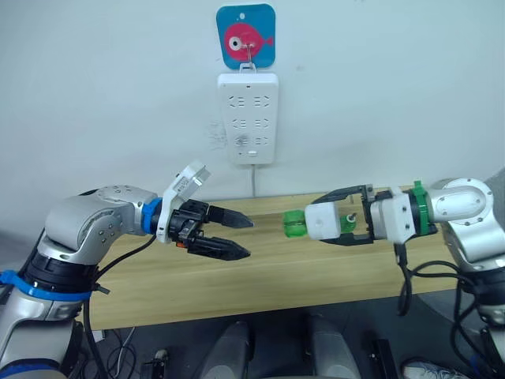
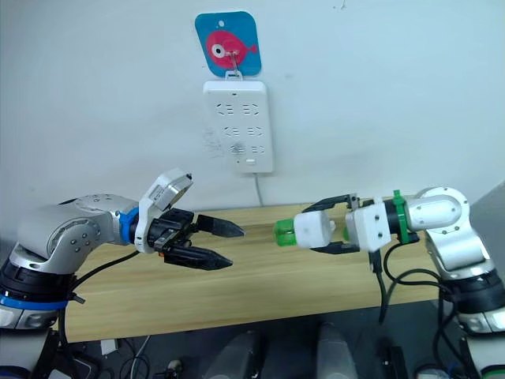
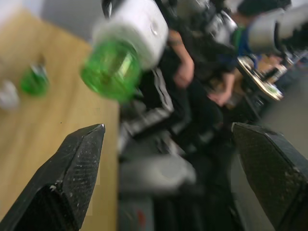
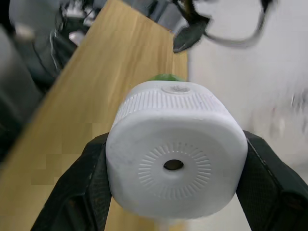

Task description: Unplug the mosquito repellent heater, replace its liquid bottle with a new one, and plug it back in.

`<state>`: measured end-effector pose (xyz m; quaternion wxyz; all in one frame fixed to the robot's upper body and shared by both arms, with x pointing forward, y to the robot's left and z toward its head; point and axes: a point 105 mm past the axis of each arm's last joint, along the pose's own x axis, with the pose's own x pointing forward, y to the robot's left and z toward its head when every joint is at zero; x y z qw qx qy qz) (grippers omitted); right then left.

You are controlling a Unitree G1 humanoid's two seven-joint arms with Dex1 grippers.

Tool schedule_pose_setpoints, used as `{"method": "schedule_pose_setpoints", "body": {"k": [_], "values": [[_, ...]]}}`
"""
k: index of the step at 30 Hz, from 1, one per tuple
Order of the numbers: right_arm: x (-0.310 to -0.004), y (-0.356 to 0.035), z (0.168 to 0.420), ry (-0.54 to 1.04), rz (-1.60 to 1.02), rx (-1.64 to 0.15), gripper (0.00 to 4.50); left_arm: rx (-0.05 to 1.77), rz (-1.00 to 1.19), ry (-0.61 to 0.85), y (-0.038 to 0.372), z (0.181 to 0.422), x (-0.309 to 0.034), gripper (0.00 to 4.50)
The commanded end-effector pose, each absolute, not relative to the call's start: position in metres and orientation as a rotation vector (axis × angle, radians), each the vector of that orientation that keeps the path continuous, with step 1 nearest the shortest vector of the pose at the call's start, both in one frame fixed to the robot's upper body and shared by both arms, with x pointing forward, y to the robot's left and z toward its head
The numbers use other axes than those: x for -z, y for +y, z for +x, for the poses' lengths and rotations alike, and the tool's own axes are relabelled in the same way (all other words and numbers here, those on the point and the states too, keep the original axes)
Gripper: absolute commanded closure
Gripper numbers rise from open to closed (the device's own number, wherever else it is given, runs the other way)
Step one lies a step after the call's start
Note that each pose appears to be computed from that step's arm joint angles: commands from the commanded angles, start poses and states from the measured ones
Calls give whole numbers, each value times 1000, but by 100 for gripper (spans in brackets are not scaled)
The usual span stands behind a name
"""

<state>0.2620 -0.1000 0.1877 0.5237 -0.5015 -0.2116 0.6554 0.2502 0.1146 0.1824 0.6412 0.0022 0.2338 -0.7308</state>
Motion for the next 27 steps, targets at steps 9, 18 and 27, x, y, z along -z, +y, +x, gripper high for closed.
{"method": "schedule_pose_setpoints", "body": {"k": [9,18,27], "values": [[-170,-87,266,-671,-1423,-1692,150,1667,526,484,92,281,-177,0],[-178,-72,270,-750,-1472,-1670,150,1708,511,515,73,280,-161,0],[-184,-59,266,-814,-1473,-1675,150,1709,522,555,69,287,-145,0]]}}
